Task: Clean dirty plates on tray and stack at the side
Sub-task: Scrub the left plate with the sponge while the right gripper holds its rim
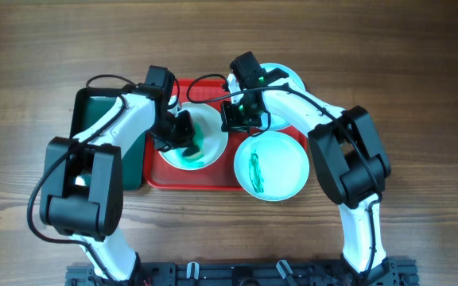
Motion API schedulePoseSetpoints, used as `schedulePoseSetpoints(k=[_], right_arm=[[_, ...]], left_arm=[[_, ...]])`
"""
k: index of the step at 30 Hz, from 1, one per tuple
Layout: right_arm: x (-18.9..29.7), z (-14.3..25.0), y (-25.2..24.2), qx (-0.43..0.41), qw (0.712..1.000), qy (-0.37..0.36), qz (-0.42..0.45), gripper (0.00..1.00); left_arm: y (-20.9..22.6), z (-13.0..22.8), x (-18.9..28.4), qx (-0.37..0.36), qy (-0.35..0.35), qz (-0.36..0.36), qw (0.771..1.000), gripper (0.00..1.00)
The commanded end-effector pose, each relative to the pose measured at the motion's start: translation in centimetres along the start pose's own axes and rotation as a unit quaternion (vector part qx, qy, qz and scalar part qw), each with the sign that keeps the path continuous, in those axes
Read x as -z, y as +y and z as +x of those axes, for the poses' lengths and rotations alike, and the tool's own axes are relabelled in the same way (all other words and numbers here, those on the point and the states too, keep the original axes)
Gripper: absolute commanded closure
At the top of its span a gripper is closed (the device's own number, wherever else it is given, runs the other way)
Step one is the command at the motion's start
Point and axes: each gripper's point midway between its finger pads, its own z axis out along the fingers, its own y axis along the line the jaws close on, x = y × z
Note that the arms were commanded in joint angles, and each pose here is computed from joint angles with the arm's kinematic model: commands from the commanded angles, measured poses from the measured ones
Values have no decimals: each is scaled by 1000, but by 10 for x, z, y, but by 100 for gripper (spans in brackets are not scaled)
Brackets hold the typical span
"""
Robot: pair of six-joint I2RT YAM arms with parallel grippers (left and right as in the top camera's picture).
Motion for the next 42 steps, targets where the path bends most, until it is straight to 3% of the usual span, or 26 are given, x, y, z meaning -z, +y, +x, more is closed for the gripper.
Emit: schedulePoseSetpoints(k=[1, 4, 7, 9, 13, 20, 24, 26, 29, 32, 37, 42], right_arm=[[-4, 2, -12, -11, 1000, 3, 12, 96], [-4, 2, -12, -11, 1000, 3, 12, 96], [-4, 2, -12, -11, 1000, 2, 14, 96], [-4, 2, -12, -11, 1000, 2, 14, 96], [-4, 2, -12, -11, 1000, 2, 14, 96], [-4, 1, -12, -10, 1000, 1, 13, 96], [-4, 1, -12, -10, 1000, 1, 13, 96], [-4, 1, -12, -10, 1000, 1, 13, 96], [-4, 1, -12, -10, 1000, 1, 13, 96], [-4, 1, -12, -10, 1000, 1, 13, 96], [-4, 2, -11, -11, 1000, 2, 10, 96], [-4, 3, -11, -12, 1000, 4, 8, 96]], left_arm=[[-21, -8, -10, 25, -4, 52, 998, 96], [0, -37, -8, 21, -80, -11, 996, 96], [45, -65, 7, 63, -175, -138, 973, 96], [54, -69, 12, 67, -192, -164, 965, 96], [56, -57, 11, 68, -182, -189, 962, 96], [55, 7, 0, 14, -87, -265, 960, 96], [28, 27, -13, -80, -70, -264, 959, 96], [3, 36, -26, -125, -56, -223, 965, 96], [-7, 34, -30, -128, -62, -199, 970, 96], [-2, 22, -26, -106, -72, -191, 973, 96], [6, -27, -5, -43, -126, -159, 978, 96], [37, -44, 10, 69, -137, -158, 975, 96]])
